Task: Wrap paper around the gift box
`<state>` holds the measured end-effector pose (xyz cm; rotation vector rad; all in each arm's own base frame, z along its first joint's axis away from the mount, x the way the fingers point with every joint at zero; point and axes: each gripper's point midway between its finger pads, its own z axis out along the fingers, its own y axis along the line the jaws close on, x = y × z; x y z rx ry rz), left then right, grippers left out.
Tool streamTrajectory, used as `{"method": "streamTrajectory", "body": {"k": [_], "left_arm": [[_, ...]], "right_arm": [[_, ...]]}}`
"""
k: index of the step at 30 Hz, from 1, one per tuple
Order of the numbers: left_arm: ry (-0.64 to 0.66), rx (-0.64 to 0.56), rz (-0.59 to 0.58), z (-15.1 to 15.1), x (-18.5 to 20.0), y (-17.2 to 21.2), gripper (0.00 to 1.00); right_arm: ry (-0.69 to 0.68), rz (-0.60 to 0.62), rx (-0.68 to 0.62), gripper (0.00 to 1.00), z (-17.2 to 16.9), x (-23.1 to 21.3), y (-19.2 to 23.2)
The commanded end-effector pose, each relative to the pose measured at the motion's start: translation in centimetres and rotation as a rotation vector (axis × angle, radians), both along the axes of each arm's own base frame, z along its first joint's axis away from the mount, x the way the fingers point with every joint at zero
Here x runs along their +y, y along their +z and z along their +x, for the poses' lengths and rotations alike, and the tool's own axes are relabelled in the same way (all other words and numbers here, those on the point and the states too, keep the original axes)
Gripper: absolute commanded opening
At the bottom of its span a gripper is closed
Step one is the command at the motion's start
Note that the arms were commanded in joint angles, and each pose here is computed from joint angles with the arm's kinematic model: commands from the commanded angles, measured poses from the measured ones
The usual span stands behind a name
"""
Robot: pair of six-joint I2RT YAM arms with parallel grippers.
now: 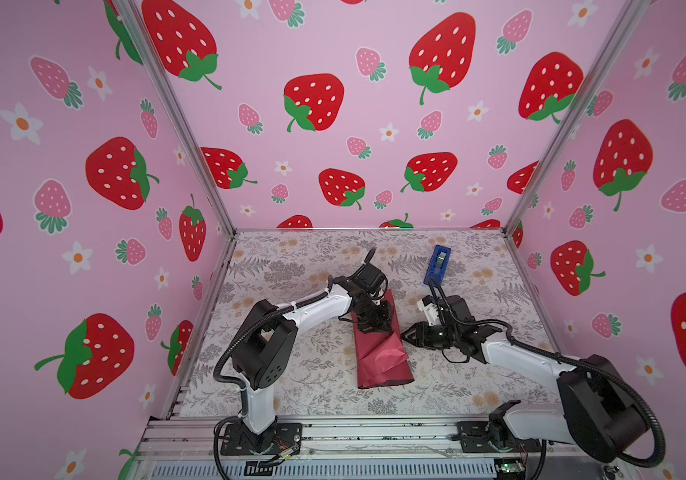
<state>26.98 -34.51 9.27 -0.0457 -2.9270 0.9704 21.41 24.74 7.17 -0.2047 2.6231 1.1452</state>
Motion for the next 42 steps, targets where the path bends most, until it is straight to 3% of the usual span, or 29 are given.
{"method": "streamTrajectory", "body": {"k": [1, 12, 17, 20, 24, 30, 42], "left_arm": [[-0.053, 0.057, 0.099, -1.6, 1.2, -1.8, 0.01], [-0.118, 0.014, 0.119, -1.9, 1.6, 0.2, 0.01], [-0.133, 0.014, 0.144, -2.6, 2.2, -0.2, 0.01], [-0.127, 0.019, 0.151, -2.8, 2.5, -0.5, 0.01], [-0.124, 0.020, 0.150, -2.8, 2.4, -0.6, 0.01], [-0.121, 0.015, 0.144, -2.6, 2.2, -0.3, 0.01], [-0.102, -0.028, 0.106, -2.5, 1.3, 2.6, 0.01]], "right_arm": [[0.038, 0.094, 0.013, 0.33, -0.9, 1.2, 1.0], [0.071, 0.174, 0.021, 0.29, -3.3, 3.0, 2.9], [-0.022, 0.081, -0.008, 0.31, -2.1, 1.4, 2.4], [-0.044, 0.096, -0.021, 0.38, -1.5, 1.3, 2.7], [-0.032, 0.085, -0.017, 0.38, -0.7, 1.8, 2.3], [0.023, 0.159, -0.006, 0.38, -0.2, 3.6, 2.4], [-0.027, 0.029, 0.086, 0.29, -0.3, 2.3, -3.1]]}}
